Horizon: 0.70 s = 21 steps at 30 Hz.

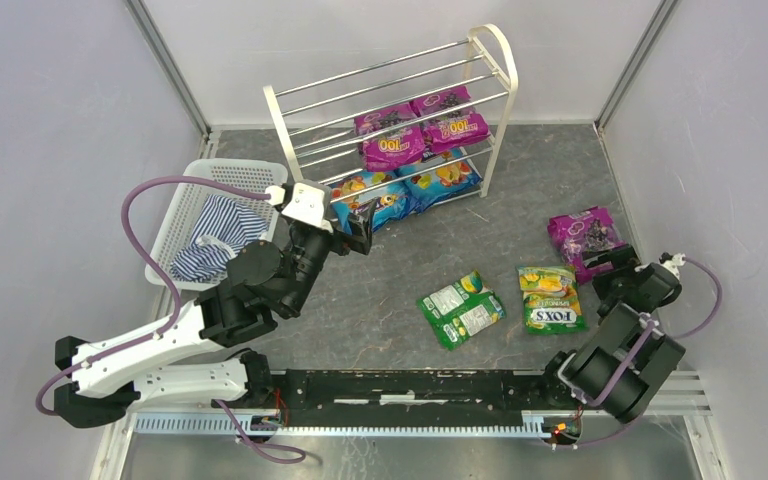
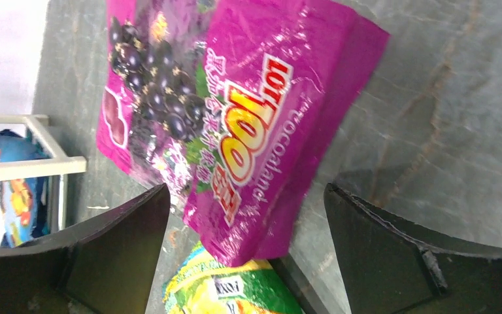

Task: Place and organize the candy bags onto the shelf

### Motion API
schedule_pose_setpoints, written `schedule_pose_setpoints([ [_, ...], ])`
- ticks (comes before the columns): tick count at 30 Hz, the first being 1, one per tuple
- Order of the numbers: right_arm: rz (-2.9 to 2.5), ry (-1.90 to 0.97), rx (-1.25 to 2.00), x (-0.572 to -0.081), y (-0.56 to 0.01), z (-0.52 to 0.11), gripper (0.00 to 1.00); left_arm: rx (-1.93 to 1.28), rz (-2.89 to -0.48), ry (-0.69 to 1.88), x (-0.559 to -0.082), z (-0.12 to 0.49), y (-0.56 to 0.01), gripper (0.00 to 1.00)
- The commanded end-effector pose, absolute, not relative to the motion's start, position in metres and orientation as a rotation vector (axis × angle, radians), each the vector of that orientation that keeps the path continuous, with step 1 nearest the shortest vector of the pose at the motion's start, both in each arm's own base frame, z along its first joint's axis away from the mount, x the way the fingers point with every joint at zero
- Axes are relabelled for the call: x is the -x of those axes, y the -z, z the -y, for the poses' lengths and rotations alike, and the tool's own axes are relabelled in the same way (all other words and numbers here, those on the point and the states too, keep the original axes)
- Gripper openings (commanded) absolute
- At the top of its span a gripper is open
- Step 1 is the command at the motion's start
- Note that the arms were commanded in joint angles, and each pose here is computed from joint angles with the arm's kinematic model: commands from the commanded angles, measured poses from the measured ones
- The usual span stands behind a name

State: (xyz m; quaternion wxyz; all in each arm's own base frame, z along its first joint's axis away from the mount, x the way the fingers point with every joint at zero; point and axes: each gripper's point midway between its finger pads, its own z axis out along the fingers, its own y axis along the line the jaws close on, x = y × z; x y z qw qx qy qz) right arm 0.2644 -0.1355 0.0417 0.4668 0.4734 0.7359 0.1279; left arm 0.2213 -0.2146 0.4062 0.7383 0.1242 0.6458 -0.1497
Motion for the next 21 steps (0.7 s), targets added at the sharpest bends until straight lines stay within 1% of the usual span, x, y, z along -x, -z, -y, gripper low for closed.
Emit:
schedule_pose_setpoints([
  [1, -1.759, -0.438, -1.061, -0.286, -0.054, 0.133, 0.93, -0.224, -1.396, 0.402, -0.219, 0.216, -0.423, 1.0],
  [2, -1.752, -0.473, -1.048, -0.288, -0.054, 0.129, 0.9, -0.226, -1.397, 0.405, -0.219, 0.217, -0.423, 1.0],
  [5, -1.725, -0.562, -0.995, -0.291, -0.058, 0.114, 0.74, -0.236, -1.403, 0.412, -0.218, 0.22, -0.422, 1.0],
  [10, -1.755, -0.552, -0.935, -0.289, -0.06, 0.104, 0.4, -0.241, -1.41, 0.41, -0.219, 0.222, -0.42, 1.0],
  [12, -1.784, -0.567, -0.898, -0.293, -0.063, 0.093, 0.29, -0.24, -1.411, 0.412, -0.219, 0.222, -0.42, 1.0],
  [19, -1.874, -0.664, -0.661, -0.306, -0.088, 0.029, 0.12, -0.241, -1.421, 0.406, -0.22, 0.225, -0.415, 1.0],
  [21, -1.879, -0.715, -0.594, -0.307, -0.097, 0.008, 0.1, -0.245, -1.429, 0.394, -0.222, 0.227, -0.412, 1.0],
])
